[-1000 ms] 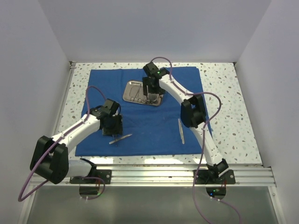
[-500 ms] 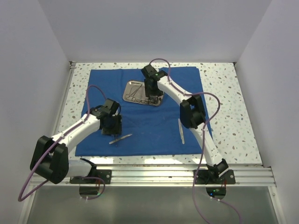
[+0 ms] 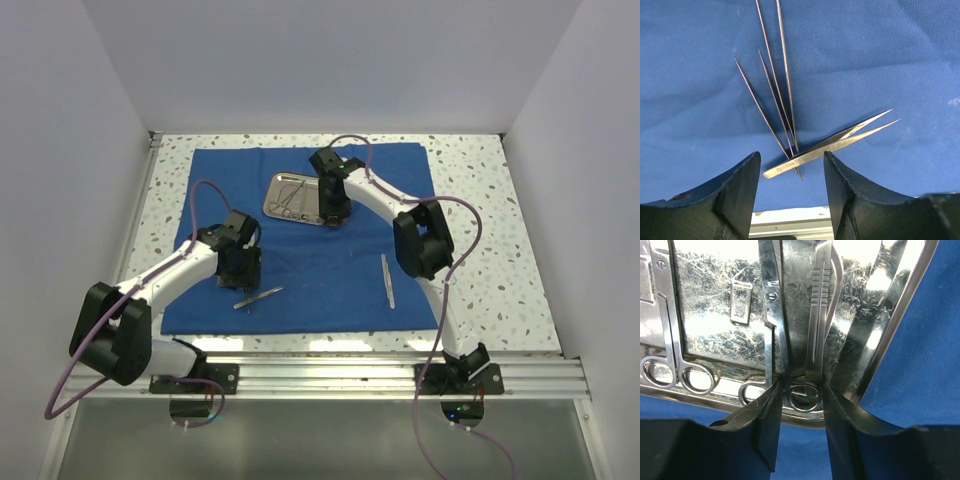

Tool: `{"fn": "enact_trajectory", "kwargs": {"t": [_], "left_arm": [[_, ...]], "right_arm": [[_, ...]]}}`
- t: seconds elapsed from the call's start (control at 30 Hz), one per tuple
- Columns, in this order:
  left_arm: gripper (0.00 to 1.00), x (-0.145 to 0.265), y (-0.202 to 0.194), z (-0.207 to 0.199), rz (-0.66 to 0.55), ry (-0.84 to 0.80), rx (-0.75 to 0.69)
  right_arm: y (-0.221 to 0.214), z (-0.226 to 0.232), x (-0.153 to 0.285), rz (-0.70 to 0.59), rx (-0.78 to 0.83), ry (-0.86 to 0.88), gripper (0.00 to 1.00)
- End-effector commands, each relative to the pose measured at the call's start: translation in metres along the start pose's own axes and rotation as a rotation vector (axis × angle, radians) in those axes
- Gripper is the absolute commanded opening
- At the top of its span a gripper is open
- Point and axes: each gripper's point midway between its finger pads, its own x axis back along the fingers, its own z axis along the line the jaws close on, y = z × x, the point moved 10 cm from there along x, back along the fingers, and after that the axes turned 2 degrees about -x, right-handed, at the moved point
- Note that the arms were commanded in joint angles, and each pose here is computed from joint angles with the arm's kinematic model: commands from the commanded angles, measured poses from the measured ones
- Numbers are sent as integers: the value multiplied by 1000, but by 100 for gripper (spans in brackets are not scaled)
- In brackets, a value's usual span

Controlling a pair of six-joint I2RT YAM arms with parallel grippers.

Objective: Open and lay out the surgical kit
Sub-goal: Pick up the medical item from the container.

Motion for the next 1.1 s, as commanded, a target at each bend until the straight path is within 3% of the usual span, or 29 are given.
{"fn": "enact_trajectory", "kwargs": {"t": [0.0,0.13,0.23,0.27,0.3,0.43,0.83,1.07], "left_arm": [[57,4,11,-1,-43,-12,-9],[57,4,11,-1,-43,-10,-9],[56,3,11,-1,-44,-11,-8],[56,3,10,-1,-42,-8,-8],[56,3,10,-1,-42,-8,-6],[55,2,11,-1,-44,-3,-3],[54,10,24,-3,-88,19,15],[54,20,51,-7,-139,40,-5]], "right_arm": [[-31,-9,-19,175,-28,-19,39],[-34,-9,-26,189,-28,-20,28],[-37,-9,-31,201,-26,-18,15],[-37,-9,-32,203,-26,-18,3],[-37,-8,-32,205,-28,-18,0],[-30,-6,-20,181,-21,-1,0],[18,1,69,1,-28,103,0],[0,-8,100,30,-39,150,0]]}}
